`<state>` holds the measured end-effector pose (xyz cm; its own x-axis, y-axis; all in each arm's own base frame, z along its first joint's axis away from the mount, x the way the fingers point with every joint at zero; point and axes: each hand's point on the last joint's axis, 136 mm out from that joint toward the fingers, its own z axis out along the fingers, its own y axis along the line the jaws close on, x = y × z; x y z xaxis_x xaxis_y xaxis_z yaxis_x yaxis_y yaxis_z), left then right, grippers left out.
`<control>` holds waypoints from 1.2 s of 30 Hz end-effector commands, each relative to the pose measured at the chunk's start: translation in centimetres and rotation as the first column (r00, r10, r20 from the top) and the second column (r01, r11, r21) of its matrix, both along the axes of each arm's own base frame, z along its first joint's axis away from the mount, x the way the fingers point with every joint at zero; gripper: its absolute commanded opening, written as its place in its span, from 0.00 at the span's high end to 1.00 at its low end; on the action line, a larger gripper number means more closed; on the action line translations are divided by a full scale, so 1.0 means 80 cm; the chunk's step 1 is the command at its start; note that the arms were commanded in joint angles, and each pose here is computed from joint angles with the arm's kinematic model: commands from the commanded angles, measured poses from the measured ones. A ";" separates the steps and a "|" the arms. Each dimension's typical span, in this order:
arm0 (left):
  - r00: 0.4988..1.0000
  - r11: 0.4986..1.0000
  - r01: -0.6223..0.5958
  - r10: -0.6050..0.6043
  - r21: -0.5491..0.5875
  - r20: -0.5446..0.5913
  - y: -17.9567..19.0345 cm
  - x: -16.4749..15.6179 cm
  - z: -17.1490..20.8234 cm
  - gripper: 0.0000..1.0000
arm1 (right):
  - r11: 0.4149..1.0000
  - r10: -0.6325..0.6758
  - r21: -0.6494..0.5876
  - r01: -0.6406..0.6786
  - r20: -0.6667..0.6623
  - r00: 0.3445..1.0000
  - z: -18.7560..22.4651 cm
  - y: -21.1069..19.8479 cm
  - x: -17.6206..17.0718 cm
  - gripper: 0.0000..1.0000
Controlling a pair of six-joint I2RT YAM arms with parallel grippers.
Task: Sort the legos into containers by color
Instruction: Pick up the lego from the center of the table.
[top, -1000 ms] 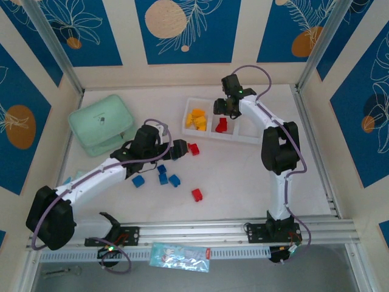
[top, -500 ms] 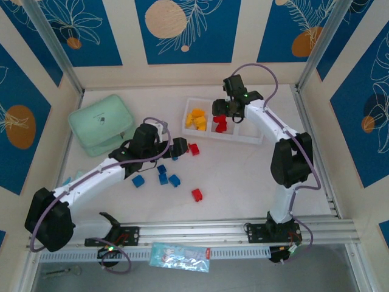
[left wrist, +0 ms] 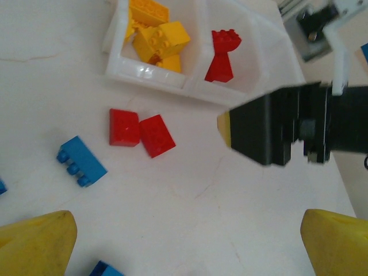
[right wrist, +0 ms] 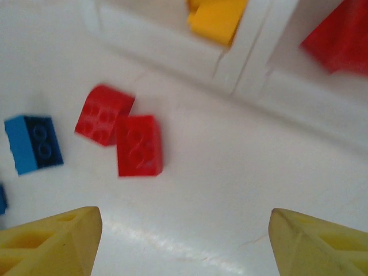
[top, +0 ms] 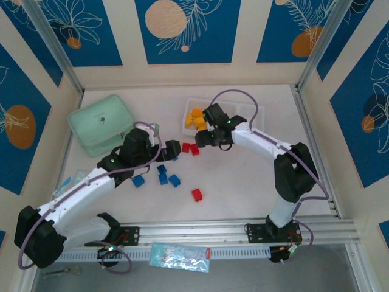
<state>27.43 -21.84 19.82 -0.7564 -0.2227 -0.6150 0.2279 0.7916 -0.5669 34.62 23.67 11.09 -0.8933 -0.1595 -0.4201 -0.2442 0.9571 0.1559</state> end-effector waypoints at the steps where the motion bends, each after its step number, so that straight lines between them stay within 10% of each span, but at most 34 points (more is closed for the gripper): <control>1: 0.999 0.998 -0.044 0.045 0.054 -0.025 0.022 -0.010 -0.022 0.01 | 0.999 0.003 0.051 -0.002 -0.019 1.000 -0.009 0.021 -0.010 0.23; 36: 0.991 0.989 -0.131 0.131 0.072 -0.004 0.057 -0.022 -0.030 0.01 | 0.985 0.151 -0.078 -0.156 -0.069 0.986 -0.100 0.071 0.011 0.58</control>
